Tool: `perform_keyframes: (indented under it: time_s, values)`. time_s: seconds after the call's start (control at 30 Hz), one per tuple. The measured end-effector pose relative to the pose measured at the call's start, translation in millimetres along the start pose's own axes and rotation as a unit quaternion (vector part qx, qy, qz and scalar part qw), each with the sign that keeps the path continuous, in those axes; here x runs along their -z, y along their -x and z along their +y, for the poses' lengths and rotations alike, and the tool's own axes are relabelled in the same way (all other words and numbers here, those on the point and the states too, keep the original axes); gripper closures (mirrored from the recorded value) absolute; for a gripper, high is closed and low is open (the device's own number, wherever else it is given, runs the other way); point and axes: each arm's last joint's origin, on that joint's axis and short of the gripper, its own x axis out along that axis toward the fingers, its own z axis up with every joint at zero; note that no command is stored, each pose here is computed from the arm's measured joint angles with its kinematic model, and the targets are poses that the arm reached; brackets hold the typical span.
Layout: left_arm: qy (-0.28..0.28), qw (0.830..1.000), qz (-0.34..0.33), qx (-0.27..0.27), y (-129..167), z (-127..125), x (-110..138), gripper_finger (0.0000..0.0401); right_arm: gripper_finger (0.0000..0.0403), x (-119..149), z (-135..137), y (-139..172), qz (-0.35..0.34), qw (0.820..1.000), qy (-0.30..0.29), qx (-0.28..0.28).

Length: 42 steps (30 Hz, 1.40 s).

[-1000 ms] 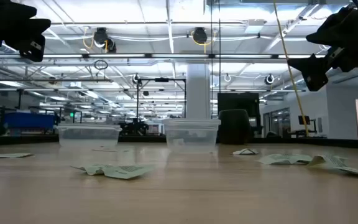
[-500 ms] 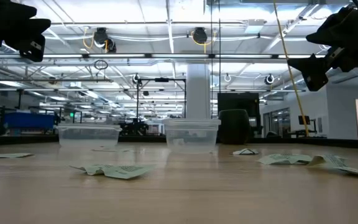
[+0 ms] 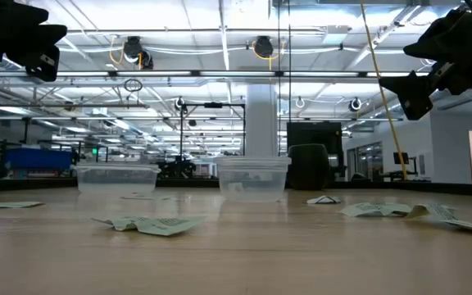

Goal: Pick and place items into bin

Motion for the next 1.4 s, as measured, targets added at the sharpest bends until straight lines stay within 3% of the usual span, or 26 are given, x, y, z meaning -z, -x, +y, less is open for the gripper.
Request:
perform_keyframes:
  time_s: [0.2,0.27,0.3,0.37,0.43,0.5,0.57,0.7,0.83,0.9,0.93,0.97,1.03,1.13,1.27,1.4]
  values:
    - [0.0,1.0,0.0,0.0,0,0,0,0.0274,0.0145,0,0,0,-0.001,1.0,0.0,0.0]
    - [0.0,1.0,0.0,0.0,0,0,0,0.0274,0.0145,-3,-1,0,-0.027,0.999,0.001,0.031]
    - [0.0,1.0,0.0,0.0,0,0,0,0.0274,0.0145,-4,-3,0,-0.043,0.997,-0.011,0.06]
    - [0.0,1.0,0.0,0.0,0,0,0,0.0274,0.0145,-10,-3,1,-0.093,0.987,-0.1,0.086]
    - [0.0,1.0,0.0,0.0,0,0,0,0.0274,0.0145,-19,-2,3,-0.167,0.957,-0.224,0.082]
    - [0.0,1.0,0.0,0.0,0,0,0,0.0274,0.0145,-25,-3,5,-0.237,0.908,-0.331,0.094]
    - [0.0,1.0,0.0,0.0,0,0,0,0.0274,0.0145,-26,-6,7,-0.285,0.865,-0.394,0.121]
    - [0.0,1.0,0.0,0.0,0,0,0,0.0274,0.0145,-28,-10,11,-0.363,0.801,-0.451,0.151]
    - [0.0,1.0,0.0,0.0,0,0,0,0.0274,0.0145,-29,-11,13,-0.398,0.773,-0.466,0.166]
    - [0.0,1.0,0.0,0.0,0,0,0,0.0274,0.0145,-35,-9,14,-0.42,0.759,-0.478,0.138]
    - [0.0,1.0,0.0,0.0,0,0,0,0.0274,0.0145,-39,-7,15,-0.424,0.768,-0.462,0.131]
    - [0.0,1.0,0.0,0.0,0,0,0,0.0274,0.0145,-42,-5,15,-0.418,0.788,-0.435,0.127]
    - [0.0,1.0,0.0,0.0,0,0,0,0.0274,0.0145,-47,-1,11,-0.381,0.84,-0.366,0.125]
    - [0.0,1.0,0.0,0.0,0,0,0,0.0274,0.0145,-86,20,8,-0.361,0.882,-0.298,0.056]
    - [0.0,1.0,0.0,0.0,0,0,0,0.0274,0.0145,-115,35,-11,-0.315,0.911,-0.265,0.03]
    - [0.001,1.0,-0.003,0.0,0,0,-1,0.0274,0.0145,-133,43,-26,-0.3,0.908,-0.292,0.001]
